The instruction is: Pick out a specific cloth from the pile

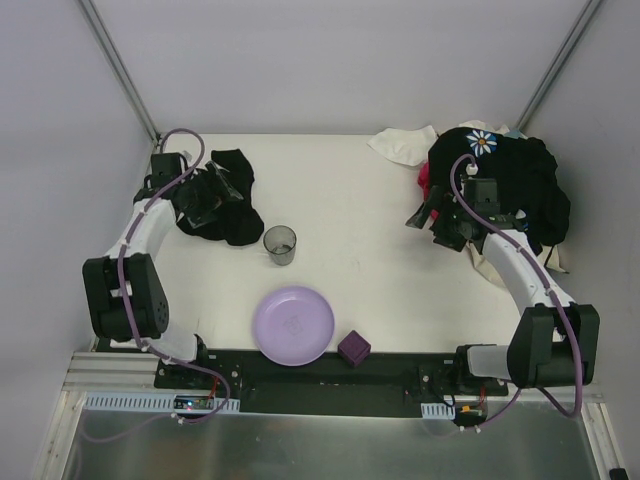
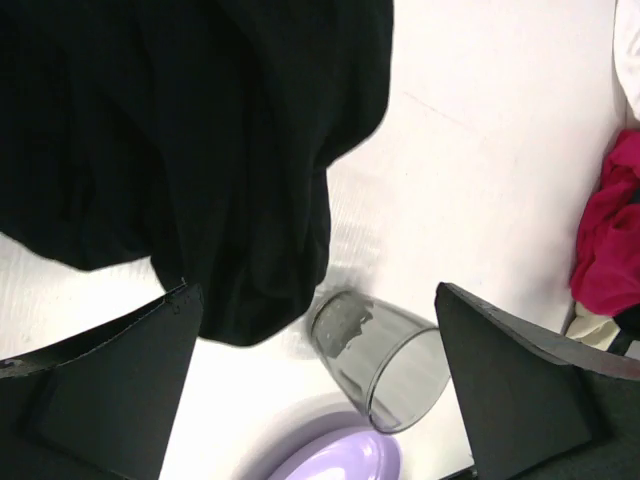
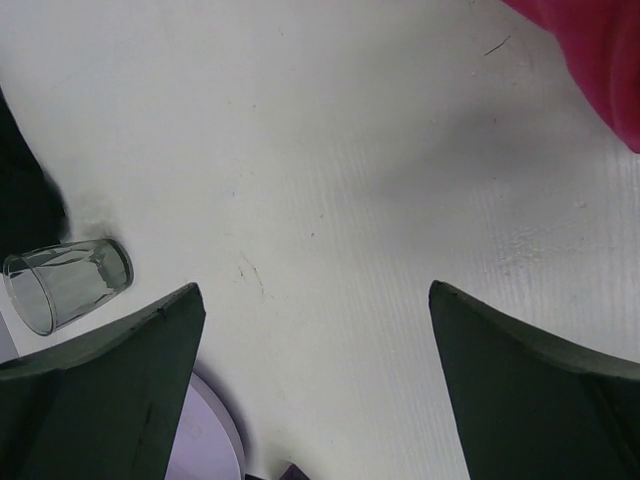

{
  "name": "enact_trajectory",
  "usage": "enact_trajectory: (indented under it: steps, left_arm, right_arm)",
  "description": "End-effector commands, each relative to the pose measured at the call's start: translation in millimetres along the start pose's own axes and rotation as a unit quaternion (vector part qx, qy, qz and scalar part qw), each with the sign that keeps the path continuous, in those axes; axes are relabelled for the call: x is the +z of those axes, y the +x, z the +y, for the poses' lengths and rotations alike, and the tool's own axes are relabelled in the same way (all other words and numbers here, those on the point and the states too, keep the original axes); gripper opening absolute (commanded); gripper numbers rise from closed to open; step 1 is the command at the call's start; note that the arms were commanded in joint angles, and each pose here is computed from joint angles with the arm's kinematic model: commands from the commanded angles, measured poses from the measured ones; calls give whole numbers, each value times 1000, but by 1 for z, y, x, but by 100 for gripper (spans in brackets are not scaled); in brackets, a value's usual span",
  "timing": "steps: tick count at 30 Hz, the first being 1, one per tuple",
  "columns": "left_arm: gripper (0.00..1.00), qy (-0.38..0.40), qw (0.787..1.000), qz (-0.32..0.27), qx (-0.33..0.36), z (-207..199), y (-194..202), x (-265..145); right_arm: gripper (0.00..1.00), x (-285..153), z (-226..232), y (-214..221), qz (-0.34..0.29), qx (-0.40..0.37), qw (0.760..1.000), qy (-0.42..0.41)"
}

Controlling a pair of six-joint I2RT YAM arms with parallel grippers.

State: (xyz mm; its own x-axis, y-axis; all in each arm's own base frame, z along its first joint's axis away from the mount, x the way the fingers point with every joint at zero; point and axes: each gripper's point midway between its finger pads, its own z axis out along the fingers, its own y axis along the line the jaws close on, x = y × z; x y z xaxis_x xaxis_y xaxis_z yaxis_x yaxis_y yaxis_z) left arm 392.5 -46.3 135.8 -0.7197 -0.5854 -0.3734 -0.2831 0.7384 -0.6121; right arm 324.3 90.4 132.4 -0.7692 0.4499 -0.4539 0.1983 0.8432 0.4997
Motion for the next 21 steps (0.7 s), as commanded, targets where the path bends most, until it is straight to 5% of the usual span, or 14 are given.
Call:
enact_trajectory:
  steps: [1,11,21]
  left_arm:
    - [99,4,999,-6,49,0,16,-24]
    - [99,-90,977,-31,192,5,59,-58]
    - [99,-80,956,-72,272,-17,90,-92]
  right_arm:
    - [96,-10,18,-5,-15,-16,1000,-20]
    - [96,-27,25,7,-20,-47,999,-15]
    - [96,-59,17,19,-45,-76,996,-7]
